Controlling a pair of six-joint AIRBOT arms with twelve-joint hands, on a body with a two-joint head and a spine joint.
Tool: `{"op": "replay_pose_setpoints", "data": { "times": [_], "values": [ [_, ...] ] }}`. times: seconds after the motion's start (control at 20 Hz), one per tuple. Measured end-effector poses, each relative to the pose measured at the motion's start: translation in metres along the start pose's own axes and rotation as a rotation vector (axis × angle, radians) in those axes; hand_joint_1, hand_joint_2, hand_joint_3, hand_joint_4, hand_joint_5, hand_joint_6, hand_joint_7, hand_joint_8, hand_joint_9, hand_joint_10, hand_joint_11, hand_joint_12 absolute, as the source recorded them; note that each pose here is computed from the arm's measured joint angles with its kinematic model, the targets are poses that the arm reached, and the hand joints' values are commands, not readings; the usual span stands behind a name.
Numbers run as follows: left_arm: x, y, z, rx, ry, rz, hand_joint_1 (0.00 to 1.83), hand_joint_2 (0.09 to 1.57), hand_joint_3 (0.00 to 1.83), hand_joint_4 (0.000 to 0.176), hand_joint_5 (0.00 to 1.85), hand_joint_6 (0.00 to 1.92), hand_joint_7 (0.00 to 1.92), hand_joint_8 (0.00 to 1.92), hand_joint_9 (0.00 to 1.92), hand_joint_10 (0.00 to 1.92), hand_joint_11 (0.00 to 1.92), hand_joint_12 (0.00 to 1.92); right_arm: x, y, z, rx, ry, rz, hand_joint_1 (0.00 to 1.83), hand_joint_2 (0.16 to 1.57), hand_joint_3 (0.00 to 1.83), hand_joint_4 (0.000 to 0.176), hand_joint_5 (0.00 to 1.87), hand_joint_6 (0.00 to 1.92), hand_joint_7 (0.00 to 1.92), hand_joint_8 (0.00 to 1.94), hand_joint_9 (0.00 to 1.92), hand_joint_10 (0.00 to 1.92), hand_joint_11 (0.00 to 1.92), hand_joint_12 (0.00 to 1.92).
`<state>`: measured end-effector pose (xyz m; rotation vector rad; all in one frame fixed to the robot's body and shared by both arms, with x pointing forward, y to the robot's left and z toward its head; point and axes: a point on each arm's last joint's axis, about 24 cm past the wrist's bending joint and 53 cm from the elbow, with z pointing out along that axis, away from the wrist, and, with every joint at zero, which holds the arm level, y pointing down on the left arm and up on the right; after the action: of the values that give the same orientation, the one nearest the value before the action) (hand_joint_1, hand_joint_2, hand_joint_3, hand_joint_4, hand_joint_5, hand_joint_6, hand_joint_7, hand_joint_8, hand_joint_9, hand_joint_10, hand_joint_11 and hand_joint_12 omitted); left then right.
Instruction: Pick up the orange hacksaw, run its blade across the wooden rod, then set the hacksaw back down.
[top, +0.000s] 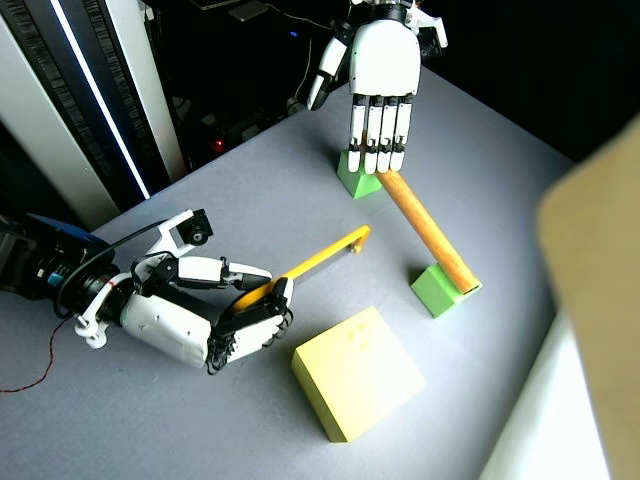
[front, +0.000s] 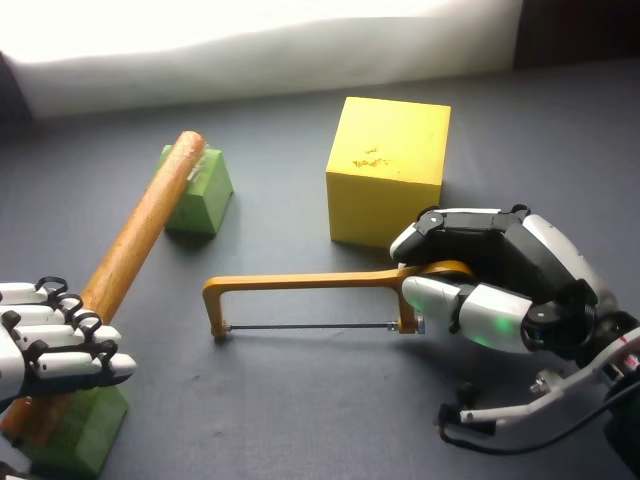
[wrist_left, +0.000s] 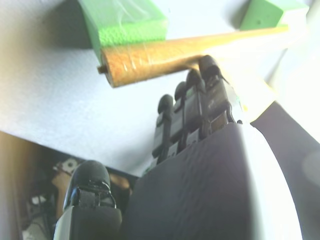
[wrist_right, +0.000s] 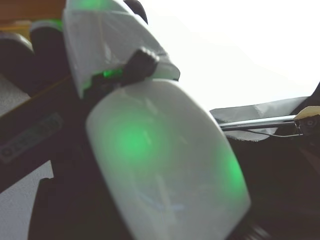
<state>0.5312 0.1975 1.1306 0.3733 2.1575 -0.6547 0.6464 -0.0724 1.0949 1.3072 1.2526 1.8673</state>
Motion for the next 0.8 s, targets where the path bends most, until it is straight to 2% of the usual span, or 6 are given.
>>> {"op": "replay_pose_setpoints", "data": {
  "times": [0.05,0.1,0.2,0.35,0.6,0.8],
  "values": [
    [-0.001,-0.001,0.000,0.002,-0.002,0.000,0.00,1.19,0.00,0.000,0.12,0.00,0.08,0.00,0.07,0.00,0.00,0.32,0.000,-0.001,-0.001,0.000,0.005,-0.006,1.18,1.21,0.00,0.000,0.72,1.27,0.87,1.27,0.79,0.89,0.66,1.42],
    [-0.001,-0.002,0.001,0.006,-0.003,-0.001,0.00,1.19,0.00,0.000,0.13,0.00,0.08,0.00,0.07,0.00,0.00,0.32,-0.001,-0.002,-0.003,0.001,0.004,-0.008,1.13,1.15,0.00,0.000,0.66,0.62,0.72,0.64,0.70,0.72,0.50,1.42],
    [-0.001,-0.003,0.002,0.009,-0.004,-0.001,0.00,1.18,0.00,0.000,0.13,0.00,0.08,0.00,0.08,0.00,0.00,0.34,-0.001,0.000,-0.003,-0.008,0.002,-0.003,1.04,1.12,0.00,0.000,0.71,0.11,0.70,0.09,0.62,0.35,0.34,1.34],
    [-0.003,-0.003,0.002,0.010,-0.011,-0.001,0.00,1.19,0.00,0.000,0.12,0.00,0.07,0.00,0.07,0.00,0.00,0.27,-0.002,0.007,-0.003,-0.034,0.000,0.002,0.93,1.08,0.00,0.000,0.53,0.00,0.46,0.00,0.45,0.05,0.10,1.20],
    [-0.008,-0.012,0.005,0.049,-0.027,0.002,0.00,1.18,0.00,0.000,0.11,0.00,0.08,0.00,0.08,0.00,0.00,0.29,0.005,0.008,-0.007,-0.021,0.068,-0.017,0.65,0.98,0.00,0.000,0.10,0.00,0.05,0.00,0.06,0.00,0.00,0.39],
    [-0.018,-0.014,0.001,0.101,-0.051,0.018,0.00,1.19,0.00,0.000,0.11,0.00,0.08,0.00,0.08,0.00,0.00,0.31,0.028,0.028,-0.001,-0.025,0.177,-0.080,0.45,0.95,0.00,0.000,0.01,0.00,0.00,0.00,0.01,0.00,0.00,0.36]
  ]
}}
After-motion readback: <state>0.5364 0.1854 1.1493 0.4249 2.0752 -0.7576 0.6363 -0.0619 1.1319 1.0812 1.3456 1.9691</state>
